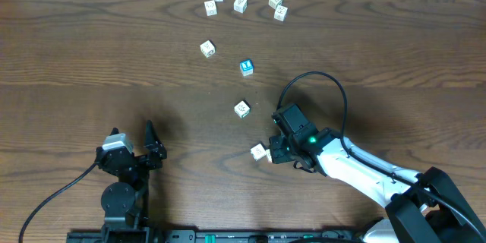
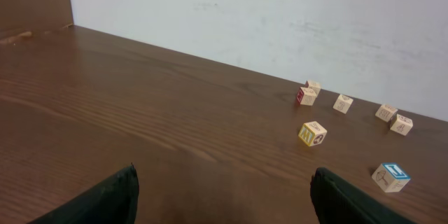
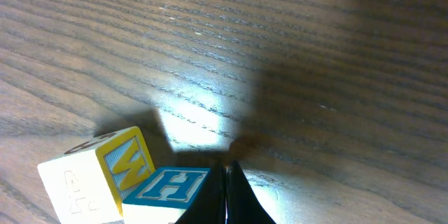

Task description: Lift 5 blocks

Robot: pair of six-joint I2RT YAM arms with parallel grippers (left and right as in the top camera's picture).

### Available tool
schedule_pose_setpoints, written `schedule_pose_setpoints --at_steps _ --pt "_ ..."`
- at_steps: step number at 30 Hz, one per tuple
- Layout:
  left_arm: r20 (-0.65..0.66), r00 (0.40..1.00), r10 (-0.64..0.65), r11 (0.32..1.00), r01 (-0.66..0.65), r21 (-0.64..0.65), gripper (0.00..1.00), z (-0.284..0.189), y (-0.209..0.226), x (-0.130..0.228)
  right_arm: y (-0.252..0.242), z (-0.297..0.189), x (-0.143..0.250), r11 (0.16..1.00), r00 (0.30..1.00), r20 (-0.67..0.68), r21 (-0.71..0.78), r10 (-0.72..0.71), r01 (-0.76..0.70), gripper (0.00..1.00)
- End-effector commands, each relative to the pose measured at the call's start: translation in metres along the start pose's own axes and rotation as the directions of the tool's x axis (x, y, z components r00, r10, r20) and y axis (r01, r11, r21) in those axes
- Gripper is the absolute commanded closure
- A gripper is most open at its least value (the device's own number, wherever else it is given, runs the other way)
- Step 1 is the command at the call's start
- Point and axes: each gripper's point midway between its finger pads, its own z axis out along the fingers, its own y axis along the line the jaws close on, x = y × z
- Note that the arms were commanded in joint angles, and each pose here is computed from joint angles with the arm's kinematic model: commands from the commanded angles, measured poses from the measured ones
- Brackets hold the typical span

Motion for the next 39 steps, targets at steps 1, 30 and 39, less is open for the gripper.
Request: schedule_pose_setpoints --at_steps 1,30,39 --pt "-0.045 0.999 0.014 1.000 -0.015 -0.019 0.21 0.001 0.005 0.017 -0.005 0.003 0.004 1.000 1.000 -0.011 0.026 -0.015 0.015 0.99" --pt "-0.045 0.999 0.014 1.000 -0.015 -0.019 0.21 0.001 0.005 0.017 0.015 -0.006 0.046 0.998 0.989 -0.134 0.016 -0.065 0.067 0.99" --pt "-0.045 0.999 0.014 1.000 -0.015 -0.019 0.21 0.001 0.005 0.017 0.020 -0.005 0.039 0.997 0.992 -0.103 -0.003 -0.076 0.076 0.99"
